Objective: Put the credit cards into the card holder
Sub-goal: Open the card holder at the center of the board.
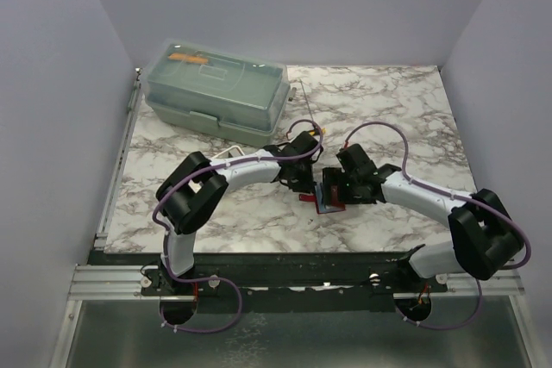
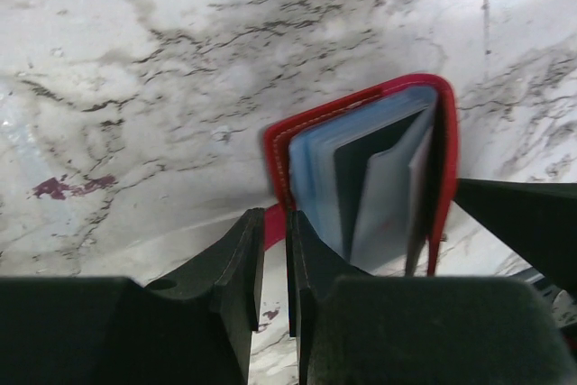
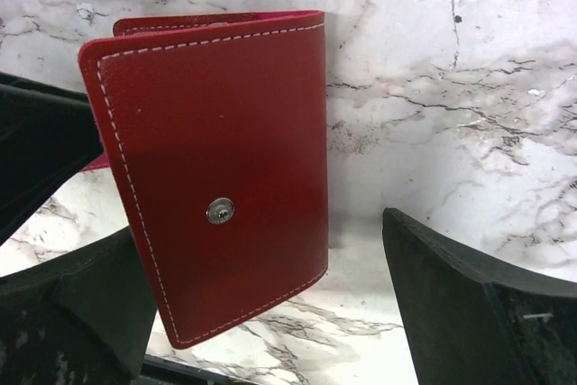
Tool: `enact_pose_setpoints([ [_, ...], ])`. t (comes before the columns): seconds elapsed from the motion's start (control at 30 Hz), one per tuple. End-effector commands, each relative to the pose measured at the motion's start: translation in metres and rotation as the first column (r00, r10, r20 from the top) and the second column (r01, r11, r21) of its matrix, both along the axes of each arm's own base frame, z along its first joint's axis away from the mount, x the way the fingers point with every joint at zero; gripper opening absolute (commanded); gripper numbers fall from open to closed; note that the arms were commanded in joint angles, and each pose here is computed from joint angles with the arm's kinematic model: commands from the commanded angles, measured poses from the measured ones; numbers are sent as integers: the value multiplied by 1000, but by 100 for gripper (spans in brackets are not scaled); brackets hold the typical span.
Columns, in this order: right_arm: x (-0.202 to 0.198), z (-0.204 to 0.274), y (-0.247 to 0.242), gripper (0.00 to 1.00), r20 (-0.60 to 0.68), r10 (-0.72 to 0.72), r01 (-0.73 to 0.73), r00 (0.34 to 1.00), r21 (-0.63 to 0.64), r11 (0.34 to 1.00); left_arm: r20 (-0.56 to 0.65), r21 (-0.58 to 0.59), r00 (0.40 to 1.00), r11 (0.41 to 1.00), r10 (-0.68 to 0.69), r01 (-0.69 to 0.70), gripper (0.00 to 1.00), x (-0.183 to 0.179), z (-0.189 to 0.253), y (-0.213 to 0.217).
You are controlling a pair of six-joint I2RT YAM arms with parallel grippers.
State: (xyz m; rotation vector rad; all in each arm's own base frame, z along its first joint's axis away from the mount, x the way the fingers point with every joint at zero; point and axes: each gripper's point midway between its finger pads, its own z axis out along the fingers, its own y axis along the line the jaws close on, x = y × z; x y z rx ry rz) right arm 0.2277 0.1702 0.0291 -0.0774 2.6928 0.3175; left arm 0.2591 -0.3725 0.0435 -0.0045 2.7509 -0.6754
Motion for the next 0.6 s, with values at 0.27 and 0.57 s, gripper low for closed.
enact_pose_setpoints([
  [0.27, 9, -5, 10, 100, 10, 8, -7, 1000, -75, 997, 8, -13, 999, 999, 34, -34, 22, 0, 11, 16],
  [0.57, 10, -12, 0, 74, 17, -15, 17, 1000, -131, 991, 12, -20, 999, 999, 32, -32, 22, -2, 16, 20],
])
